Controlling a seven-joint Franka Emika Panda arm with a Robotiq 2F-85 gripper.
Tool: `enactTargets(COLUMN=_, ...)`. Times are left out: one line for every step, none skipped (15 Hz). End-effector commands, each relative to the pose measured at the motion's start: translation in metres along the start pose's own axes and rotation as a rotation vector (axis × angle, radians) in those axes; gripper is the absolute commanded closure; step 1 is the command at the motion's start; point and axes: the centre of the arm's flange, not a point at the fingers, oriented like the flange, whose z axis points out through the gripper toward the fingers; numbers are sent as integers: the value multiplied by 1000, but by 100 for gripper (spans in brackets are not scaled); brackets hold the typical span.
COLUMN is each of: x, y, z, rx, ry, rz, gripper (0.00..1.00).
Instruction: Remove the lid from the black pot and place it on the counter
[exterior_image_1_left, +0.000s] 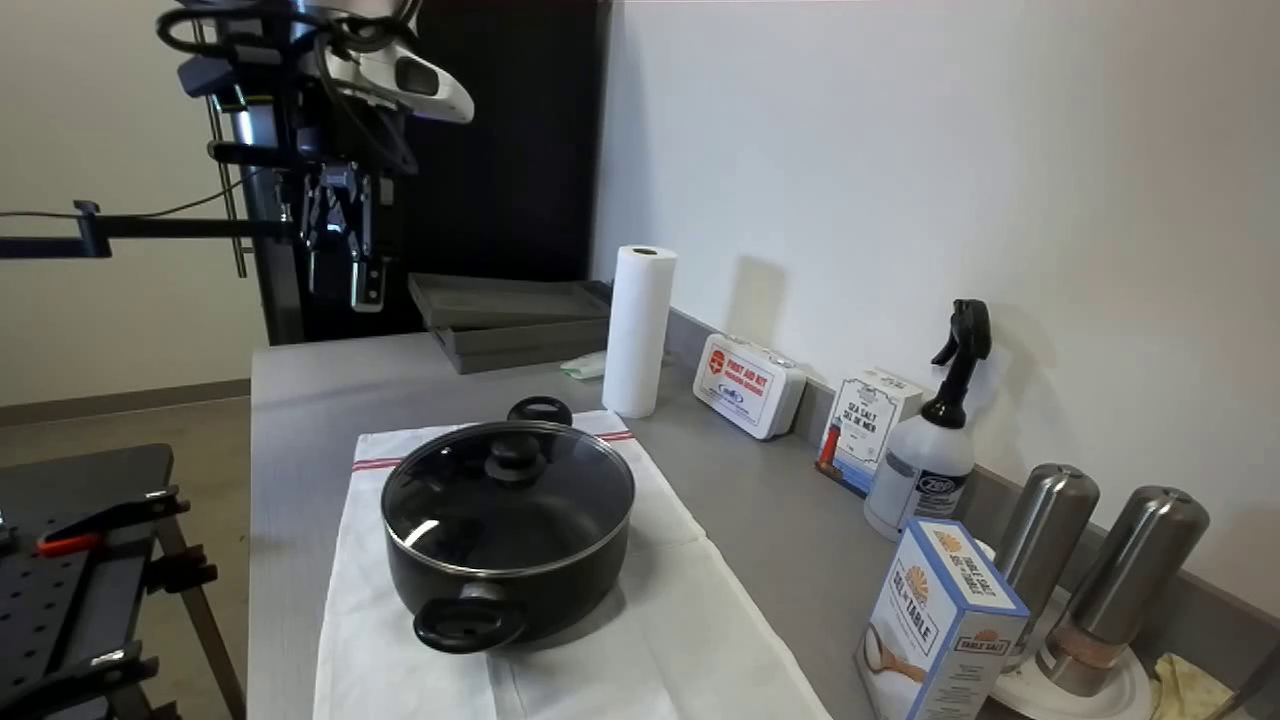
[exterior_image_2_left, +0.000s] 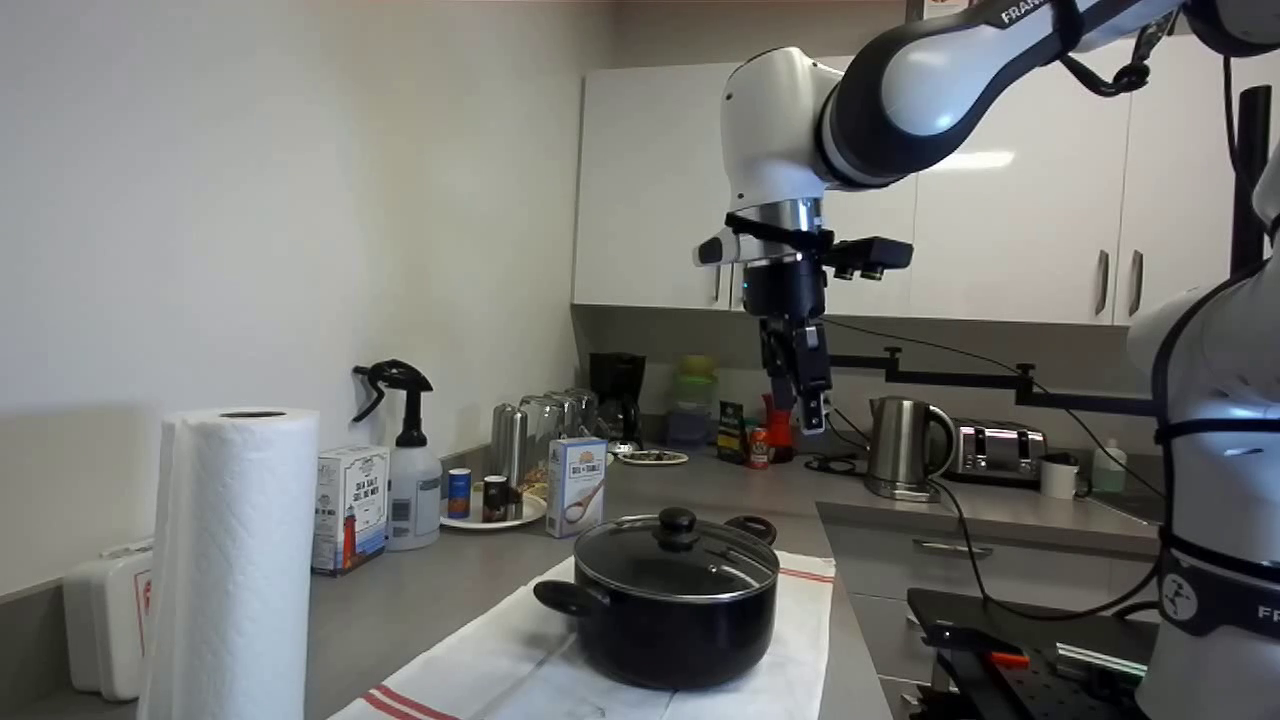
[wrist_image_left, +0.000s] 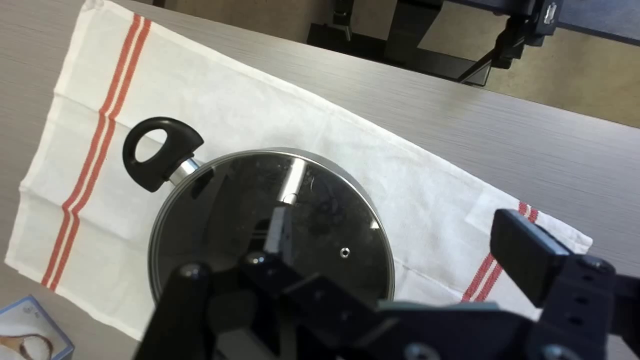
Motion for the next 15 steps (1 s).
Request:
enactTargets(x=7, y=8, z=3, rx=10, ry=16, rz=10, gripper=0)
enactTargets(x=11, y=13, z=6, rx=10, ry=28, rz=19, gripper=0)
enactTargets(x=16, y=18, z=8, rx=15, ry=45, rz=25, gripper=0)
enactTargets(x=21, y=24, z=11, rx=30, ry=61, rz=30, gripper=0)
enactTargets(x=25, y=30, z=15, rx=29, ry=79, rz=46, gripper=0)
enactTargets(x=29, y=37, z=19, rx=37, ry=96, rz=57, gripper=0)
enactTargets(x=33, y=43, z=23, rx=44, ry=110, rz=71, gripper=0)
enactTargets(x=37, y=49, z=28, rx=54, ry=123, rz=85, gripper=0)
enactTargets(x=40, y=55, z=33, rx=64, ry=133, rz=94, gripper=0)
enactTargets(x=43, y=60, z=38, rx=71, ry=144, rz=105, gripper=0)
enactTargets(x=46, y=65, z=44, rx=78, ry=155, rz=114, gripper=0)
enactTargets(x=49, y=69, z=49, rx=93, ry=165, rz=116, gripper=0)
enactTargets(x=52, y=72, z=53, rx=95, ry=180, rz=127, gripper=0)
enactTargets(x=56, y=75, z=59, rx=108, ry=191, rz=129, gripper=0)
enactTargets(x=60, y=78, z=63, rx=117, ry=202, rz=135, gripper=0)
